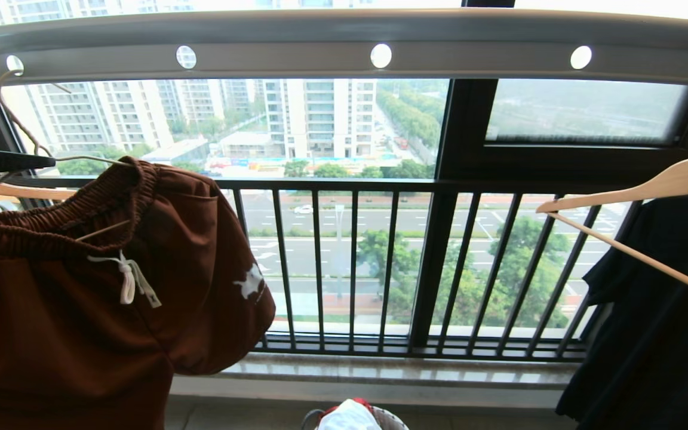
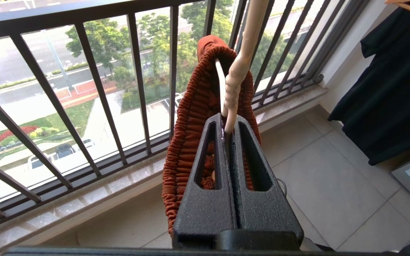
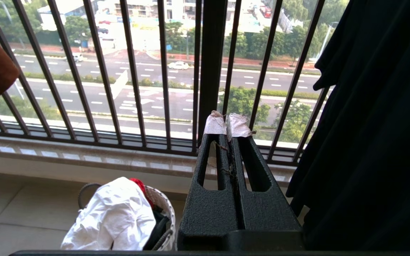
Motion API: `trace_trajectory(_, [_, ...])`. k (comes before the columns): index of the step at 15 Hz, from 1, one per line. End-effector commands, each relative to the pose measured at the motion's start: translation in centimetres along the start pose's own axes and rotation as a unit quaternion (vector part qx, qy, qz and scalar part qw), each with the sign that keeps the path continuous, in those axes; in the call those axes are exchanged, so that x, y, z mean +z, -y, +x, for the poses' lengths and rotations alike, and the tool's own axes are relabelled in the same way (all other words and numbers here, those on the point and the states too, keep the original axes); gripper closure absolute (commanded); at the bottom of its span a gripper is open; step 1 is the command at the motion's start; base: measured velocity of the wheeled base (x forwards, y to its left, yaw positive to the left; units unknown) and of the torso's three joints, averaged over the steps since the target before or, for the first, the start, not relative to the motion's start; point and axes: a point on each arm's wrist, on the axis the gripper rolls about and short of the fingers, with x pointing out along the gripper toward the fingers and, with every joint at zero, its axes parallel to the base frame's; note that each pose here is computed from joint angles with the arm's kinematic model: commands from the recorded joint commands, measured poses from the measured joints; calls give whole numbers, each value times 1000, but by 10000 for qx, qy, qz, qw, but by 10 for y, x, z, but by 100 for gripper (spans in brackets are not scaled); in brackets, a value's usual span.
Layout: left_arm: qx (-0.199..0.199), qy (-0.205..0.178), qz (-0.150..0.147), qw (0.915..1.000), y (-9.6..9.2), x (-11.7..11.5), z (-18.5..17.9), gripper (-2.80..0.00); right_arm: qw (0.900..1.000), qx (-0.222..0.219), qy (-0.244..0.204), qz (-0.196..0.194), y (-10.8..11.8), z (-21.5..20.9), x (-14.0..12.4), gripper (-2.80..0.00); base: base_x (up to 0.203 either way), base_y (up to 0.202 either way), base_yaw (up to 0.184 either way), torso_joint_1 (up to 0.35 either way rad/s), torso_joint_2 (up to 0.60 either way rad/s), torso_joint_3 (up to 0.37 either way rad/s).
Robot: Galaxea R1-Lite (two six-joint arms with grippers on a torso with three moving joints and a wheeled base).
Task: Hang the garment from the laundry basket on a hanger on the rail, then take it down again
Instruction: Take the clothes off the clothes rack
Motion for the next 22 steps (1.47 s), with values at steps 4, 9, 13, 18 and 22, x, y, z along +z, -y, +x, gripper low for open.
trace_trajectory(4, [96, 67, 120, 9999, 14, 7, -12, 0, 10000, 4, -9, -3, 0, 0, 0, 0, 0, 0, 0, 0, 0, 0])
trace_trajectory(9, [445, 204, 104, 9987, 29, 18, -36, 0, 10000, 12, -9, -3, 0, 0, 0, 0, 0, 0, 0, 0, 0, 0])
trace_trajectory(13, [671, 302, 185, 9971, 47, 25, -53, 0, 10000, 4, -8, -3, 0, 0, 0, 0, 0, 0, 0, 0, 0, 0])
trace_trajectory(18, [781, 391, 302, 9957, 79, 33, -65, 0, 10000, 4, -9, -3, 0, 0, 0, 0, 0, 0, 0, 0, 0, 0])
trace_trajectory(22, [665, 285, 1, 9974, 101, 17, -65, 0, 10000, 4, -6, -3, 0, 0, 0, 0, 0, 0, 0, 0, 0, 0])
